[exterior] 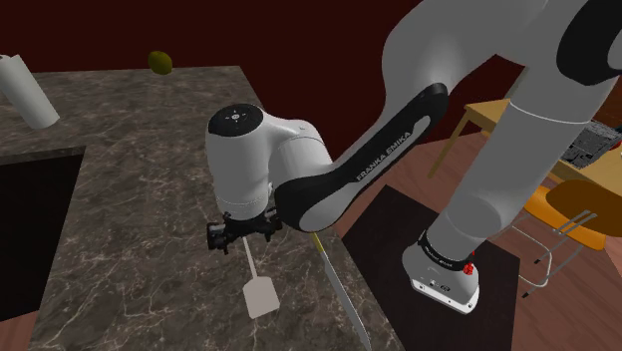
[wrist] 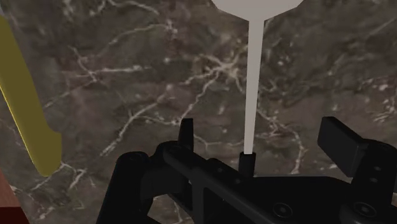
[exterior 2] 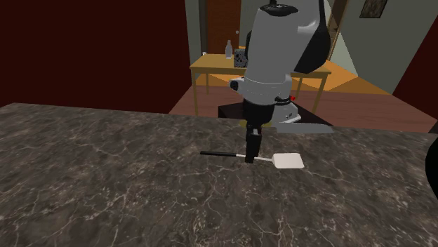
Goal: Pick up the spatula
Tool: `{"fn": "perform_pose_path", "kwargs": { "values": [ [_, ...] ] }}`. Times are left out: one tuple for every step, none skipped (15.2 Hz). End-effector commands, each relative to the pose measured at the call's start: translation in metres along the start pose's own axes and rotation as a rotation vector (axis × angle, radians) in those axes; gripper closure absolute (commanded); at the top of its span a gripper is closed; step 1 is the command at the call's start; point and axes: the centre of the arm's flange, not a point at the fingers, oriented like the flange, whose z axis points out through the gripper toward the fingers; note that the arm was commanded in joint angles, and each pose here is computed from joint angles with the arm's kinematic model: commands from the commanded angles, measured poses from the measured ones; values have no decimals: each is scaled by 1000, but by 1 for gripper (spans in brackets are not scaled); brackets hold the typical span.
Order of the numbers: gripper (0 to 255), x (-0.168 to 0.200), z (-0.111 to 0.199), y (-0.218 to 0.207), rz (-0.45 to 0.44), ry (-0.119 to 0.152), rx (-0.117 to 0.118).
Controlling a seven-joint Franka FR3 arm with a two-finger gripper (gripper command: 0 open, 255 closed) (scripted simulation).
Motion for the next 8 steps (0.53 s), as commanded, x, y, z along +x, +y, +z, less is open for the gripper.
{"fn": "perform_pose_path", "kwargs": {
  "values": [
    [0,-1,10,-1,0,0,1],
    [0,-1,13,-1,0,0,1],
    [0,-1,13,-1,0,0,1],
    [255,-2,13,0,0,0,1],
    [255,-2,13,0,0,0,0],
    [255,-2,13,0,0,0,0],
    [255,-2,13,0,0,0,1],
    [255,-2,13,0,0,0,1]
  ]
}}
